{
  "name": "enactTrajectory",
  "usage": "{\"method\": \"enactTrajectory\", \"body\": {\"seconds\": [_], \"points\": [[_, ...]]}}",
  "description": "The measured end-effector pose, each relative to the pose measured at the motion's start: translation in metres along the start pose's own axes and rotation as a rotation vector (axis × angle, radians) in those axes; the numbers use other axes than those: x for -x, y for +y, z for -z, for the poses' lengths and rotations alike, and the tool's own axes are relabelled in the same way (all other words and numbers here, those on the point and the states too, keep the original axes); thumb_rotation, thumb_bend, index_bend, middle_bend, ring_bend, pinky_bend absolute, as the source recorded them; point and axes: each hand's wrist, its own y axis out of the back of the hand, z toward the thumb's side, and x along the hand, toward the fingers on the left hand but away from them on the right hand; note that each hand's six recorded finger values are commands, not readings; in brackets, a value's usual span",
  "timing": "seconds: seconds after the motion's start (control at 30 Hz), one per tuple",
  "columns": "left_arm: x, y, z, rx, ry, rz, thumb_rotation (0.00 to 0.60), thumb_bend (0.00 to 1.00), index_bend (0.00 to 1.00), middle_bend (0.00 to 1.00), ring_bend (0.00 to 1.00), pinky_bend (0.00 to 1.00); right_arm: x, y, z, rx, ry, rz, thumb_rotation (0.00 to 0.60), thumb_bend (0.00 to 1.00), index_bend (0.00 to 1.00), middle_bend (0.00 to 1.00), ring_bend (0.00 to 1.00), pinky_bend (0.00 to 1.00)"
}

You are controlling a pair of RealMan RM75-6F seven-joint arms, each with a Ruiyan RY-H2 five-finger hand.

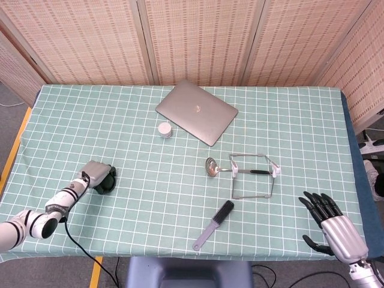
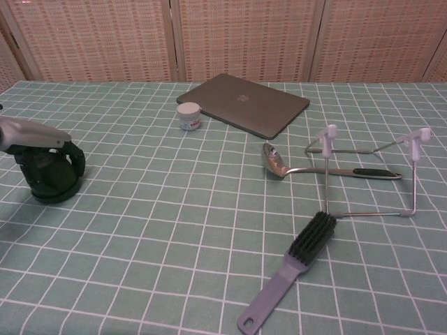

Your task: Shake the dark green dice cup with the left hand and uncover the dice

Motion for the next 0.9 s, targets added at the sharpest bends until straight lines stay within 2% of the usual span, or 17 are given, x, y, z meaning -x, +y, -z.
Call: {"method": "enactTrajectory", "body": {"seconds": [0.2, 0.3, 0.4, 0.53, 0.6, 0.73, 0.83, 0.9], "points": [[0.013, 0.013, 0.000, 0.074, -0.042, -0.137, 0.600, 0.63, 0.78, 0.90, 0.80, 0.91, 0.000, -0.001, 0.000, -0.004, -0.004, 0.000, 0.600, 0.21, 0.00, 0.00, 0.00, 0.00], [0.020, 0.021, -0.002, 0.151, -0.079, -0.200, 0.600, 0.63, 0.78, 0.90, 0.80, 0.92, 0.001, 0.000, 0.001, -0.009, -0.013, 0.006, 0.600, 0.21, 0.00, 0.00, 0.00, 0.00], [0.029, 0.032, -0.006, 0.285, -0.126, -0.269, 0.600, 0.63, 0.78, 0.90, 0.80, 0.92, 0.001, 0.000, 0.002, -0.010, -0.018, 0.013, 0.600, 0.21, 0.00, 0.00, 0.00, 0.00], [0.042, 0.049, -0.013, 0.559, -0.230, -0.340, 0.600, 0.64, 0.78, 0.90, 0.80, 0.92, 0.002, -0.001, 0.002, -0.008, -0.020, 0.010, 0.600, 0.21, 0.00, 0.00, 0.00, 0.00], [0.048, 0.054, -0.015, 0.692, -0.286, -0.348, 0.600, 0.65, 0.78, 0.90, 0.80, 0.92, 0.002, -0.001, 0.002, -0.009, -0.019, 0.007, 0.600, 0.21, 0.00, 0.00, 0.00, 0.00], [0.059, 0.064, -0.021, 1.002, -0.427, -0.320, 0.600, 0.67, 0.78, 0.90, 0.80, 0.92, 0.002, -0.002, 0.002, -0.015, -0.021, 0.005, 0.600, 0.21, 0.00, 0.00, 0.00, 0.00], [0.067, 0.071, -0.025, 1.195, -0.534, -0.278, 0.600, 0.68, 0.78, 0.90, 0.80, 0.91, 0.002, -0.002, 0.002, -0.016, -0.021, 0.004, 0.600, 0.21, 0.00, 0.00, 0.00, 0.00], [0.073, 0.074, -0.027, 1.278, -0.594, -0.249, 0.600, 0.68, 0.78, 0.89, 0.80, 0.91, 0.002, -0.002, 0.002, -0.016, -0.021, 0.004, 0.600, 0.21, 0.00, 0.00, 0.00, 0.00]]}}
